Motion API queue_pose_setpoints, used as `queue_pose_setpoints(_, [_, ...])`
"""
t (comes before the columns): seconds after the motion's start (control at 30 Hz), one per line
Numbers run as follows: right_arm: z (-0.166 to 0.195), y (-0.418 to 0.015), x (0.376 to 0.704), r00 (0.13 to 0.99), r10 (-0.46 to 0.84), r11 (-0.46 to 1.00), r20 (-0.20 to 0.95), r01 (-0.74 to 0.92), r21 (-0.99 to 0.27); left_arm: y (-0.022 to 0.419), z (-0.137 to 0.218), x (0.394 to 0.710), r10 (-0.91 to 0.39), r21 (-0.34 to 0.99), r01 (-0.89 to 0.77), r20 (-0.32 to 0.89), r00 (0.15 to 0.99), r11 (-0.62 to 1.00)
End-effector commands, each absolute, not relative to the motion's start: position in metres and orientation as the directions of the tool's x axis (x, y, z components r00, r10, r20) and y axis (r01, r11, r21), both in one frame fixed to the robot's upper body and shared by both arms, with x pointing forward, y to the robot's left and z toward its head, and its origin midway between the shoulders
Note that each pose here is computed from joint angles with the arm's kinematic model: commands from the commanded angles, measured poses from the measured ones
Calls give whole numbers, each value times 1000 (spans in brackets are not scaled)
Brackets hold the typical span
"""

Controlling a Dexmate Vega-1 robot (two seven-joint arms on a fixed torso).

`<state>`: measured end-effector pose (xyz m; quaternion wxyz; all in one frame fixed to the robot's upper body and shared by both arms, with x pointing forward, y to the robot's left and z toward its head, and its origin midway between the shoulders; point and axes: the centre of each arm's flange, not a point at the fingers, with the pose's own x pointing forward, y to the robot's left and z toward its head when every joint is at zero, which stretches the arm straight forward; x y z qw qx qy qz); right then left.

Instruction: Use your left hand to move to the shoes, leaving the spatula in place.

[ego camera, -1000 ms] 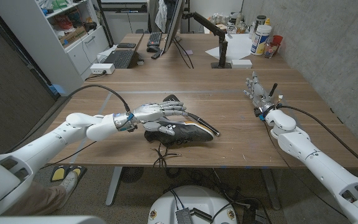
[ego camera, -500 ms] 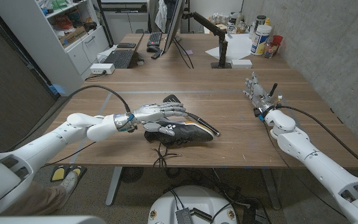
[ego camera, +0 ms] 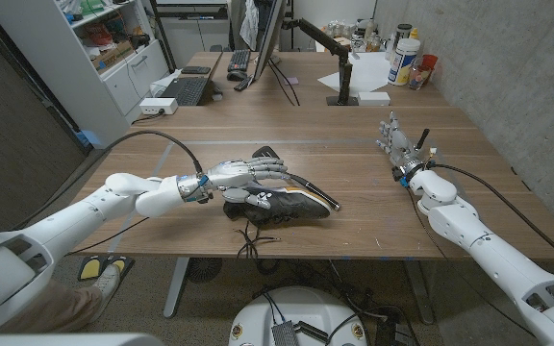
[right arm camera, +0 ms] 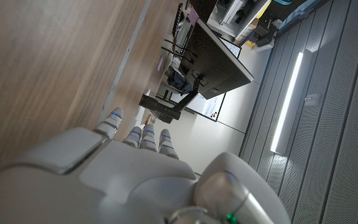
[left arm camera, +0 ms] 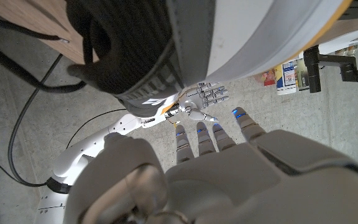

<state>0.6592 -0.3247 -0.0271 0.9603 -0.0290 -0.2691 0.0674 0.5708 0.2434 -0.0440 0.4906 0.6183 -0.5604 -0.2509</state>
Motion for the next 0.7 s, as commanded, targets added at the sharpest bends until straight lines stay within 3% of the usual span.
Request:
queue_pose_setpoints(0.03, [-26, -324, 660, 845, 141, 990, 516, -108, -93, 243, -42, 575, -942, 888, -447, 233, 241, 105])
queue_pose_setpoints(0.7, [-19, -318, 665, 842, 142, 990, 520, -109, -93, 243, -39, 582, -946, 887, -450, 227, 231, 103])
